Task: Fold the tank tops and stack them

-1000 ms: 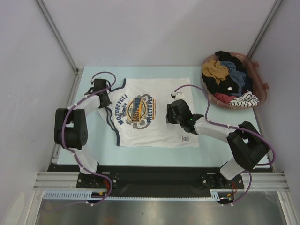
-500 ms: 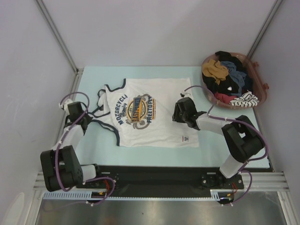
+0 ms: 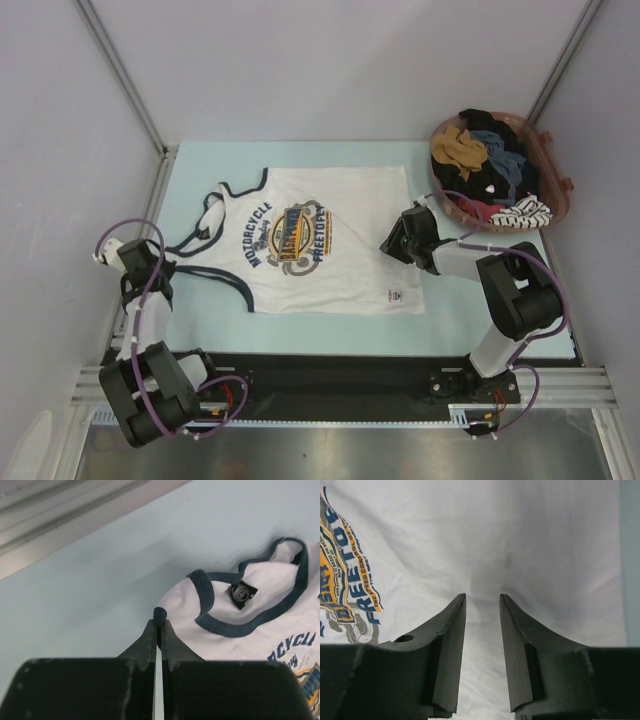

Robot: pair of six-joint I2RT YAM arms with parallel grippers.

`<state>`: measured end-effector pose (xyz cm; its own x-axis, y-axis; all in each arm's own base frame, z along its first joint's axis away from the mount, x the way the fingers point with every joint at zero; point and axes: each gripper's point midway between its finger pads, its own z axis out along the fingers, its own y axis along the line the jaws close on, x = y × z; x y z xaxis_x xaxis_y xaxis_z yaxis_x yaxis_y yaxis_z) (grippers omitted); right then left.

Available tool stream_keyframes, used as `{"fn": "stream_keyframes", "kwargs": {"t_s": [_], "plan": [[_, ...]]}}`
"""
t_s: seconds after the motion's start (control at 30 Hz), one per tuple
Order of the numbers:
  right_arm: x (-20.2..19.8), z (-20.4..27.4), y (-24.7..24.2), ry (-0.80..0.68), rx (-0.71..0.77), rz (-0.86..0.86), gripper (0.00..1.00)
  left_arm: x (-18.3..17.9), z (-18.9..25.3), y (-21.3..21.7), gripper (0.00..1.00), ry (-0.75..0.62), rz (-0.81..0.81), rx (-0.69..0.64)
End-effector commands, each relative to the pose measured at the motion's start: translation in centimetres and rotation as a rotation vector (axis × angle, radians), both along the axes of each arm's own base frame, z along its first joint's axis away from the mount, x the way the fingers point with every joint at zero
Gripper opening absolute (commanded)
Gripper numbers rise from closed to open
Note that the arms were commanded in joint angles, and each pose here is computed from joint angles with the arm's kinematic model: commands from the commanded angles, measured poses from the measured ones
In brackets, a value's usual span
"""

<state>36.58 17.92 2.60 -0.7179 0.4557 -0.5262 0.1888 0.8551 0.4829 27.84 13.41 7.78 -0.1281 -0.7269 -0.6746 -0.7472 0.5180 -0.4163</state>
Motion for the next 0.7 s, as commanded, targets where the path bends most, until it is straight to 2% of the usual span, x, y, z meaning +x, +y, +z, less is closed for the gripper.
{"fn": "stream_keyframes", "kwargs": {"t_s": [0.0,0.03,0.1,0.13,0.17,0.2,0.3,0.47,0.5,0.53,0.57,0.6,0.63,0.67], "plan": [[-1.7,-3.2,-2.3,0.107,-0.034,-0.074,0.39,-0.7,2.3,1.8,0.03,-0.062,0.103,0.067],[-1.6,-2.9,-2.4,0.099,-0.029,-0.079,0.39,-1.0,2.7,2.1,0.06,-0.066,0.124,0.078],[-1.6,-2.8,-2.5,0.097,-0.026,-0.079,0.39,-1.9,2.5,2.7,0.21,-0.053,0.184,0.086],[-1.6,-2.8,-2.5,0.1,-0.021,-0.079,0.39,-2.0,2.3,2.7,0.39,-0.049,0.186,0.087],[-1.6,-2.8,-2.3,0.097,-0.015,-0.073,0.39,-2.4,2.0,2.9,0.93,-0.035,0.205,0.093],[-1.5,-2.7,-2.3,0.094,-0.013,-0.072,0.39,-2.8,1.7,2.9,1.0,-0.019,0.223,0.079],[-1.7,-2.8,-2.2,0.097,-0.012,-0.069,0.39,-3.2,1.8,3.3,1.0,0.007,0.248,0.086],[-1.6,-2.5,-2.4,0.085,-0.009,-0.074,0.38,-1.6,4.7,2.8,1.0,-0.117,0.181,0.108],[-1.5,-2.3,-2.4,0.075,-0.008,-0.073,0.38,0.7,6.5,1.7,1.0,-0.207,0.064,0.11],[-1.6,-2.2,-2.3,0.073,-0.005,-0.07,0.38,1.9,6.3,1.3,1.0,-0.216,0.026,0.081],[-1.5,-2.1,-2.3,0.07,-0.001,-0.071,0.38,3.7,8.3,1.1,1.0,-0.259,-0.01,0.074],[-1.4,-2.0,-2.3,0.066,-0.004,-0.067,0.38,5.2,8.6,0.1,1.0,-0.248,-0.061,0.049],[-1.5,-2.0,-2.2,0.067,0.004,-0.066,0.38,7.0,6.7,-0.3,1.0,-0.182,-0.098,-0.003],[-1.4,-1.9,-2.1,0.062,0.004,-0.061,0.38,9.2,8.9,-0.2,1.0,-0.193,-0.121,-0.005]]}}
